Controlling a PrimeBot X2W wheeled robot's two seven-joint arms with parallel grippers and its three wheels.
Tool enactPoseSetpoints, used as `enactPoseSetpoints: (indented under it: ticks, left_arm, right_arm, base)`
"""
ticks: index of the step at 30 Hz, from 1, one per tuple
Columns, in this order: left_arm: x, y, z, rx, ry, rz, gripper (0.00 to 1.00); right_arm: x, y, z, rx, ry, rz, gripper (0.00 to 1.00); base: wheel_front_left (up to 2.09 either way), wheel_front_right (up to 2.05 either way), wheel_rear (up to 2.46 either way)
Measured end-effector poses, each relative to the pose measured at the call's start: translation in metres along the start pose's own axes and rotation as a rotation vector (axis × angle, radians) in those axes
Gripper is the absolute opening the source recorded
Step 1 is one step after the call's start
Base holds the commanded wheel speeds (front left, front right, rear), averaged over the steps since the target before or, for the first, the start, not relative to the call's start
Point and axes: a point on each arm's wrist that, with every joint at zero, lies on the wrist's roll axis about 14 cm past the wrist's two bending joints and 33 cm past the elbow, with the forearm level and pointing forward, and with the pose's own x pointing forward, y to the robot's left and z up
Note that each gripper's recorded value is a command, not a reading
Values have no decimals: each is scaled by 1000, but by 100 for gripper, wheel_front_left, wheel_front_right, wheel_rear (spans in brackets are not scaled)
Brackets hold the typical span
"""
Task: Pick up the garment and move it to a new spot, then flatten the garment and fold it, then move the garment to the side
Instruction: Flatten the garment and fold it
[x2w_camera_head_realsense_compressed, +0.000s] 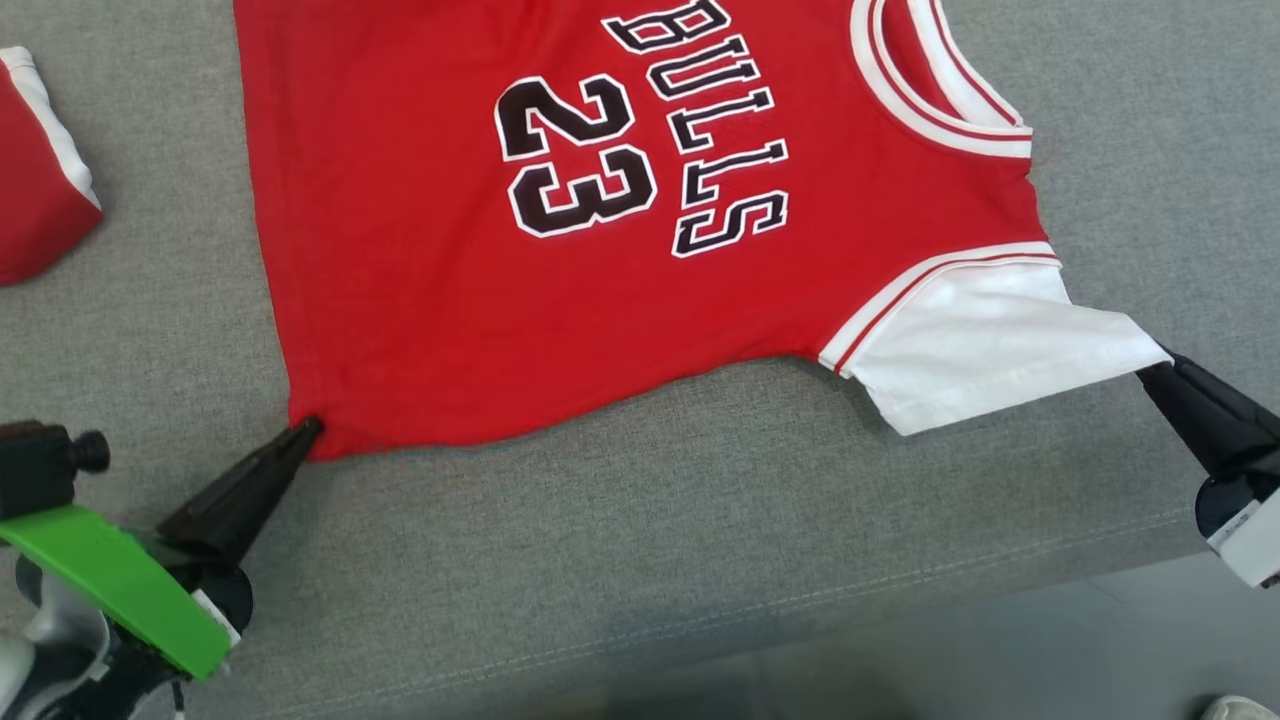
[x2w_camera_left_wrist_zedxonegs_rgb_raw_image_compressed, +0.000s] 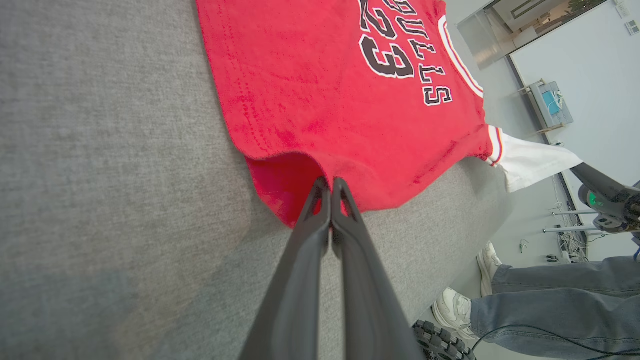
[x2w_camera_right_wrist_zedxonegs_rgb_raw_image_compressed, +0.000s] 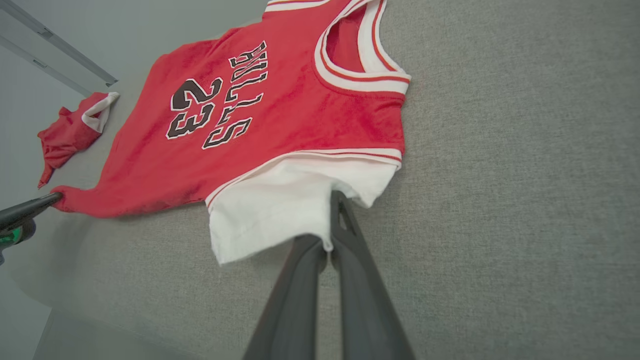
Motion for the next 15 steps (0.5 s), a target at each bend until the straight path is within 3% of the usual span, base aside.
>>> enactPoseSetpoints:
  ticks: [5, 15]
  left_arm:
    - [12, -2, 19, 6, 25, -26, 0]
    - [38, 12, 52, 15, 81, -8, 0]
  right_arm:
    - [15, -4, 7, -27, 54, 22, 0]
    - [61, -9, 50, -66, 34, 64, 0]
  base:
    - [0, 0, 0]
    - [0, 0, 0]
